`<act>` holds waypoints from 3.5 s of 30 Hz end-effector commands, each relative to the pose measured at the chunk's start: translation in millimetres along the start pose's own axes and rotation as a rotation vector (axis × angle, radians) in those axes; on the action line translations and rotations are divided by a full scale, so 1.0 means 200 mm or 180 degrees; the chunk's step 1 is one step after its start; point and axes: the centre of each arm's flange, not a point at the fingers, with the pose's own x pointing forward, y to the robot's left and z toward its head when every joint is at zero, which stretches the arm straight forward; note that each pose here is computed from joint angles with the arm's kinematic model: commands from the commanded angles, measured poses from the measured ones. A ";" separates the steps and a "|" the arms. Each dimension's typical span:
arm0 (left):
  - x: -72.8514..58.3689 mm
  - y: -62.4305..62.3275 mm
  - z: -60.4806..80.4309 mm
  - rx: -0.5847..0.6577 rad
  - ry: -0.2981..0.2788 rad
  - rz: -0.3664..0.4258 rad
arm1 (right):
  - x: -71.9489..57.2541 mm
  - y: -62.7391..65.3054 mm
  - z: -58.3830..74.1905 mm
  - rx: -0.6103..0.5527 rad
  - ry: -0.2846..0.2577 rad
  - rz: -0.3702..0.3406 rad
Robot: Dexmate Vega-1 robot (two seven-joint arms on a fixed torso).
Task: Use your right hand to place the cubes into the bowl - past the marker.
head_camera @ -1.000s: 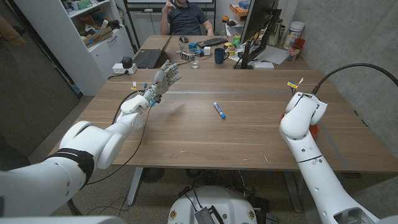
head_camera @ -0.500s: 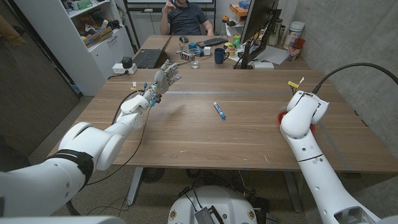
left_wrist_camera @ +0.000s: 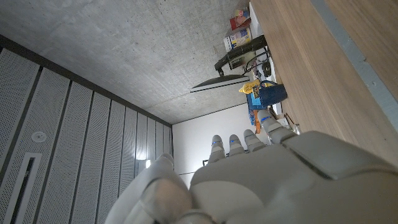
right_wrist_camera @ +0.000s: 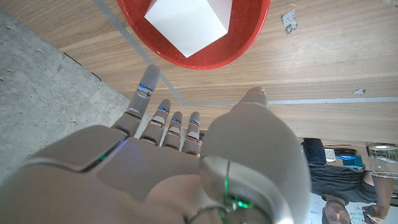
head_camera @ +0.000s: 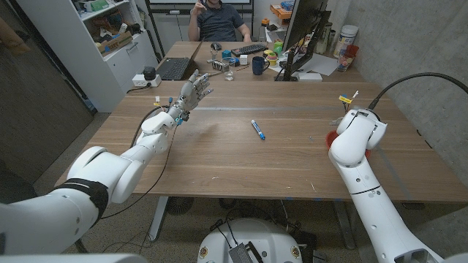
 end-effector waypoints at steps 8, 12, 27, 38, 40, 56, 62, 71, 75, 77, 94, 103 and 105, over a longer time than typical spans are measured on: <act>-0.01 -0.01 0.00 0.0000 -0.0022 -0.0011 | -0.05 -0.04 -0.01 0.0054 -0.0210 -0.0354; -0.02 -0.01 0.01 0.0004 -0.0028 -0.0019 | -0.05 -0.05 -0.01 0.0059 -0.0202 -0.0411; -0.04 -0.03 0.02 0.0018 -0.0050 0.0010 | -0.08 -0.07 -0.02 0.0118 -0.0296 -0.0622; -0.06 -0.04 0.02 0.0024 -0.0060 0.0003 | -0.11 -0.09 -0.05 0.0186 -0.0412 -0.0833; -0.06 -0.04 0.02 0.0027 -0.0064 0.0009 | -0.11 -0.09 -0.05 0.0209 -0.0411 -0.0866; -0.08 -0.06 0.03 0.0047 -0.0068 0.0027 | -0.13 -0.12 -0.08 0.0356 -0.0605 -0.1199; -0.07 -0.07 0.03 0.0042 -0.0073 0.0016 | -0.14 -0.12 -0.09 0.0393 -0.0669 -0.1293; -0.08 -0.08 0.04 0.0053 -0.0078 0.0016 | -0.16 -0.13 -0.10 0.0499 -0.0841 -0.1552; -0.08 -0.08 0.04 0.0056 -0.0083 0.0020 | -0.16 -0.13 -0.10 0.0499 -0.0846 -0.1605; -0.08 -0.08 0.04 0.0055 -0.0086 0.0025 | -0.16 -0.13 -0.11 0.0504 -0.0882 -0.1622; -0.10 -0.10 0.05 0.0073 -0.0099 0.0026 | -0.19 -0.13 -0.14 0.0599 -0.0987 -0.1858; -0.13 -0.12 0.07 0.0096 -0.0101 0.0043 | -0.19 -0.12 -0.17 0.0702 -0.1116 -0.1925; -0.14 -0.12 0.07 0.0100 -0.0101 0.0048 | -0.19 -0.12 -0.17 0.0750 -0.1155 -0.1904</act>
